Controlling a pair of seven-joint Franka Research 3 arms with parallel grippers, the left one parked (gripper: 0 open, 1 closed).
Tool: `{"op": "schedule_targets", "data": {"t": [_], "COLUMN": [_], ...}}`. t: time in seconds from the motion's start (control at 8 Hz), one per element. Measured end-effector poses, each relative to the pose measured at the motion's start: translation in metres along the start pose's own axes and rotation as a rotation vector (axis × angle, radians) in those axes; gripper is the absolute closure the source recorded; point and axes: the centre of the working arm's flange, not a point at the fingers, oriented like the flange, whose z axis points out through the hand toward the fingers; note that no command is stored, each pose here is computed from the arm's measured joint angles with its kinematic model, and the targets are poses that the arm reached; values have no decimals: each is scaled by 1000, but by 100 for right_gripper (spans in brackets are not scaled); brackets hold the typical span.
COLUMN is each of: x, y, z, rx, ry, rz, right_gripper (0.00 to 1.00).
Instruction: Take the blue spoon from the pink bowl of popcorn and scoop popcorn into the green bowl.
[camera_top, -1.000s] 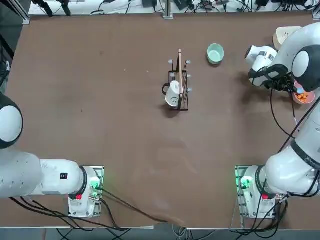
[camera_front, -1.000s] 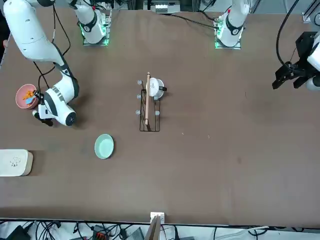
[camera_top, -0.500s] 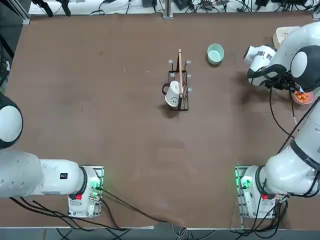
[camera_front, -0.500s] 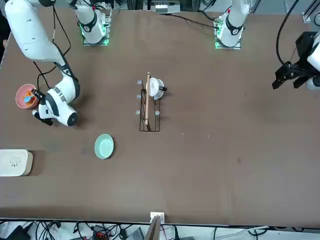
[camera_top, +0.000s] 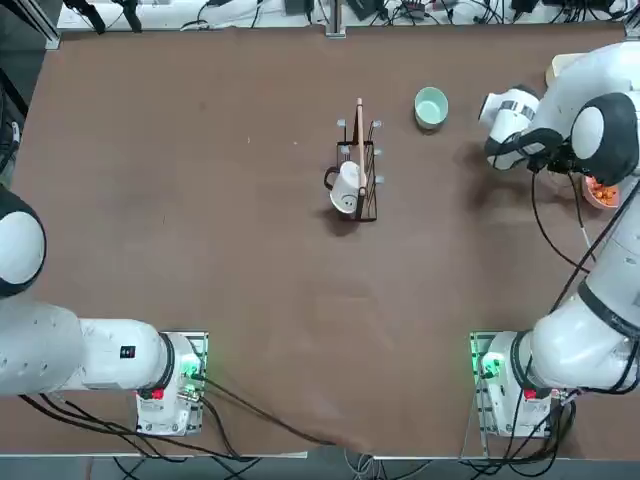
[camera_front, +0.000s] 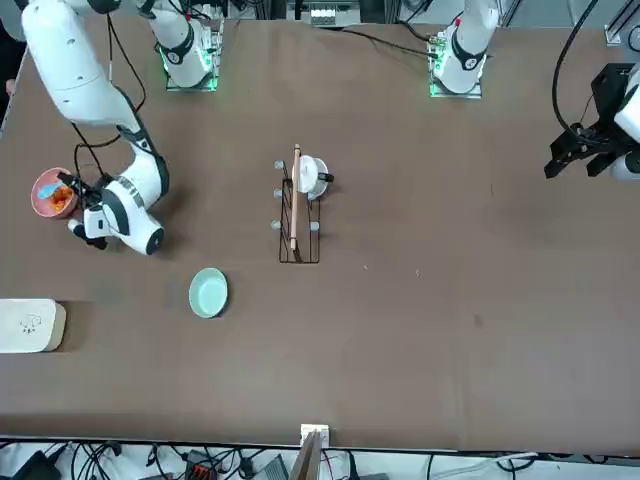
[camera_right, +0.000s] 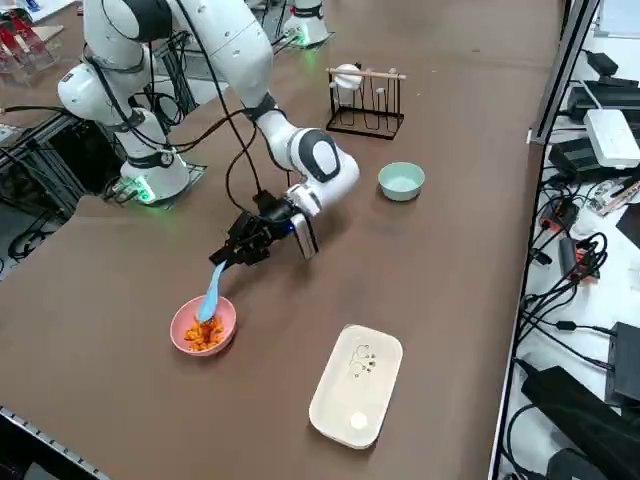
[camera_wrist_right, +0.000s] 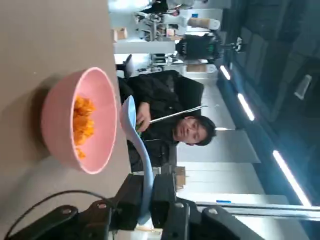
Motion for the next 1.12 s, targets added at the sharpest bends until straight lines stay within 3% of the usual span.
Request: {"op": "schedule_targets", "data": {"t": [0.38, 0.88, 1.12], "x": [0, 11, 0], "y": [4, -9, -4], "z": [-16, -5, -34], "rx": [-21, 85, 126], "ry": [16, 19, 23], "rz": [11, 10, 1], "right_gripper": [87, 87, 87]}}
